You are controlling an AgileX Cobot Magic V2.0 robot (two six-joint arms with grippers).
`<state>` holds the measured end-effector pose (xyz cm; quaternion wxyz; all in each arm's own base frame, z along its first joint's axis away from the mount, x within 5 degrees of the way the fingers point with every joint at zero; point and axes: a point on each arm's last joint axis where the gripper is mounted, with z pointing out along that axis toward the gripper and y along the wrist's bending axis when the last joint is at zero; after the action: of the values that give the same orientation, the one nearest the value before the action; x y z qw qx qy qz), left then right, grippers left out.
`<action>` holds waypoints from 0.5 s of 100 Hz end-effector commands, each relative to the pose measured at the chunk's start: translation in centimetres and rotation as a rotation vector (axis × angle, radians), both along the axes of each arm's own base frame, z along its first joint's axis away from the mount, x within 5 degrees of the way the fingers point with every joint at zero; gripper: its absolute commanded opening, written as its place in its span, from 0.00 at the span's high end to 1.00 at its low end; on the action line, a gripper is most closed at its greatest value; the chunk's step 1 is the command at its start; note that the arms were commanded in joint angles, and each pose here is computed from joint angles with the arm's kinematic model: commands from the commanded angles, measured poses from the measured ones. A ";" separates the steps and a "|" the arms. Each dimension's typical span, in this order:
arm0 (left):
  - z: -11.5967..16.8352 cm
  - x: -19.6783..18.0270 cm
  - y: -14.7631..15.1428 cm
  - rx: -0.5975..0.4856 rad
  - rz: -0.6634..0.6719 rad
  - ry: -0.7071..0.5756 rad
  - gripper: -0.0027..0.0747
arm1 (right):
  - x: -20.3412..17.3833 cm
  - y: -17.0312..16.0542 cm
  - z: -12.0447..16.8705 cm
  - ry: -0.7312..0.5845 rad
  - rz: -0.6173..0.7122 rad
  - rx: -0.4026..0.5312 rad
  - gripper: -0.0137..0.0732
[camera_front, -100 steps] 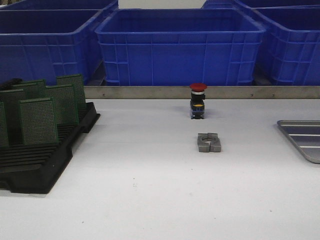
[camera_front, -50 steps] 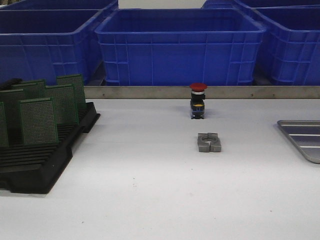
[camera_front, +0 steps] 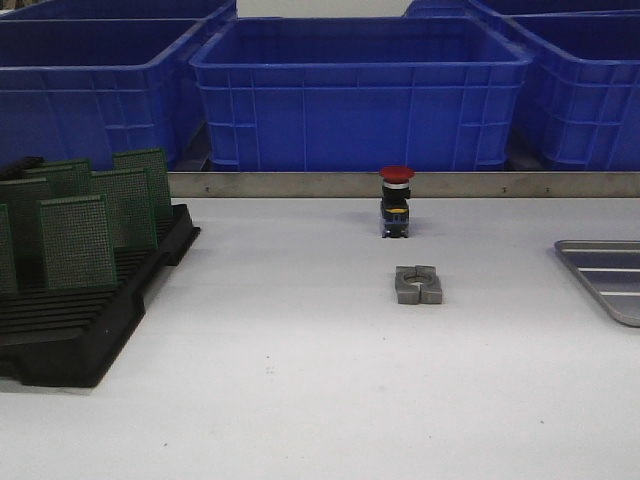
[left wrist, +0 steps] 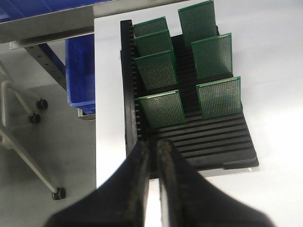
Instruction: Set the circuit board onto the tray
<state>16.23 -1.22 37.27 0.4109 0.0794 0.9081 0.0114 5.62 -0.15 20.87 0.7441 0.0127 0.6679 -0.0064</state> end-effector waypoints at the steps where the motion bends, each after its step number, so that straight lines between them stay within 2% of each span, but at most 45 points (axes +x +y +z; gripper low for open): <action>1: 1.5 0.2 -0.1 -0.010 -0.013 -0.085 0.62 | -0.4 0.1 1.3 -0.123 0.002 -0.022 0.92; 10: 1.5 0.1 -0.1 -0.010 -0.013 -0.084 0.35 | -0.4 0.1 1.3 -0.123 0.002 -0.022 0.92; 17: 1.5 0.2 -0.1 -0.010 -0.013 -0.085 0.25 | -0.4 0.1 1.3 -0.123 0.002 -0.022 0.92; 38: 1.4 0.6 -0.4 -0.043 -0.018 -0.083 0.26 | -0.4 0.1 1.3 -0.123 0.002 -0.022 0.92; 50: 1.3 1.5 -0.3 0.031 -0.053 -0.056 0.26 | -0.4 0.1 1.3 -0.123 0.002 -0.022 0.92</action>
<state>16.97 -1.46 37.06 0.4011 0.0915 0.9115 0.0057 5.62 -0.15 20.87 0.7441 0.0127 0.6679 -0.0064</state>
